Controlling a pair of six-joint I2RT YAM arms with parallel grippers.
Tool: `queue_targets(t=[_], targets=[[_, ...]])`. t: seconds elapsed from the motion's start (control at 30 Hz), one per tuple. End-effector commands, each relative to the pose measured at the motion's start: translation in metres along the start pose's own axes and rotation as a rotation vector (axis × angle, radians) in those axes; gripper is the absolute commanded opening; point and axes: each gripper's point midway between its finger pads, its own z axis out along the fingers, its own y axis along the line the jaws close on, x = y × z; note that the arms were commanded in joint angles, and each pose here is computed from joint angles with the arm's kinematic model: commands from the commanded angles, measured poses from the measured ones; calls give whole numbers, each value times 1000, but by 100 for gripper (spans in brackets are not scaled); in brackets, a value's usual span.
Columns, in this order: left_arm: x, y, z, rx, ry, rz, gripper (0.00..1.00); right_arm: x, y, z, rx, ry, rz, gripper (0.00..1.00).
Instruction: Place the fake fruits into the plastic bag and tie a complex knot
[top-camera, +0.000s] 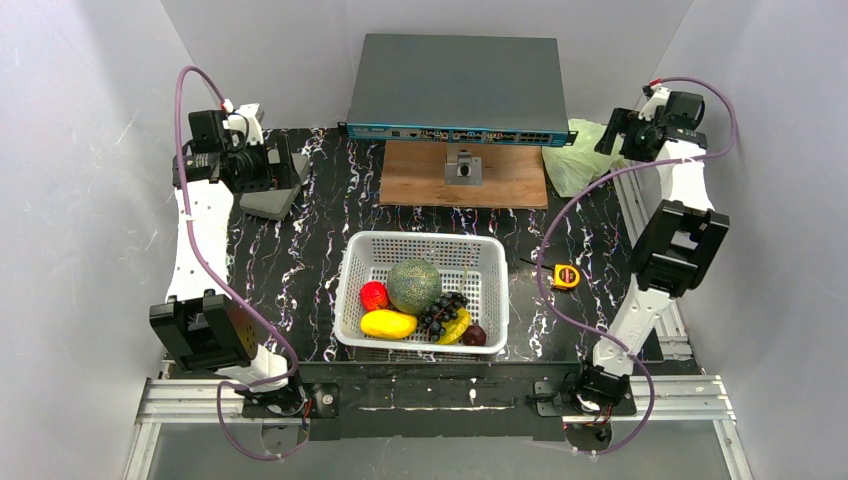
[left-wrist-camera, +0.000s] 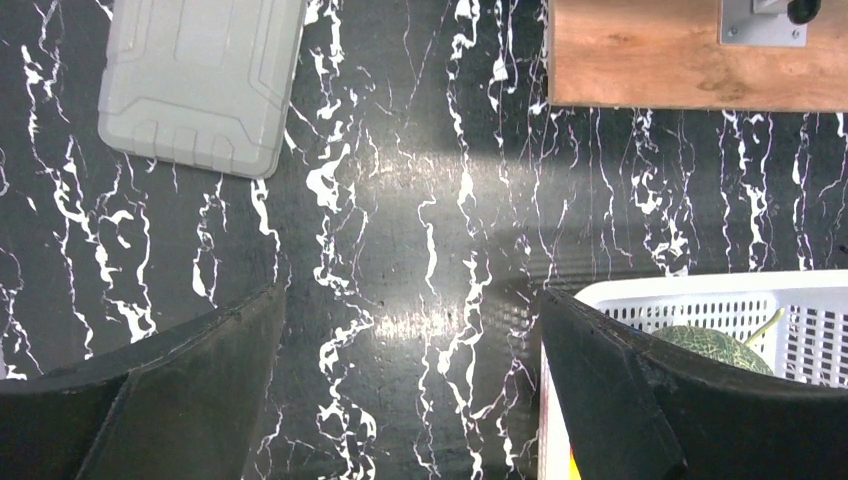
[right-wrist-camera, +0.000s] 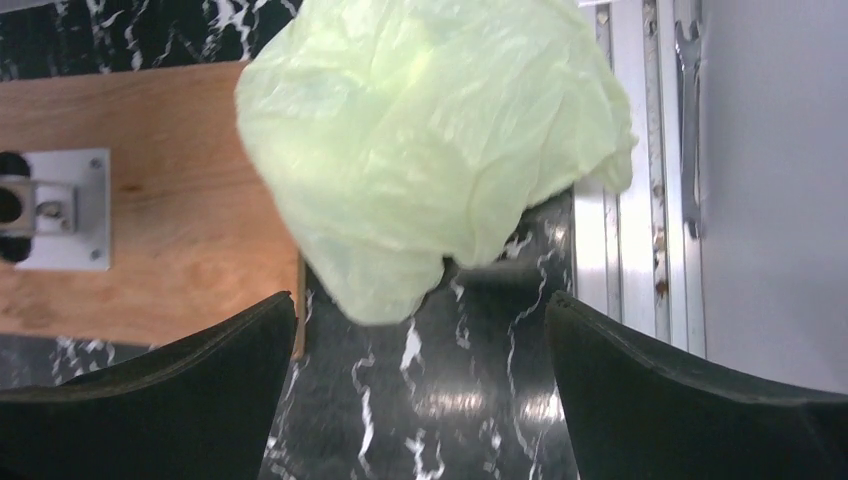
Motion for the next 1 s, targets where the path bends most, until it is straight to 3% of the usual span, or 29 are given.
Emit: queue_targets(t=[0.0,0.2,0.43,0.5,0.6,0.73,0.97], targets=[[9,-7,-11,22,41,10,100,-47,-7,29,27,-138,-51,100],[18,-5,-13,9,75,1,99,-39,-24,86,55,-122,32,100],[14,-4,-13,2,91,2,99,-5,-28,135,123,-22,5,100],[12,-2,-13,-7,92,1,99,-9,-36,132,168,-28,10,88],[6,-4,-14,5,78,9,99,-20,-41,118,199,-46,-6,47],[-5,-8,-16,20,45,17,100,-21,-23,88,126,5,-56,2],[-23,-28,-24,128,-20,53,99,-7,19,-16,-14,-31,17,1]])
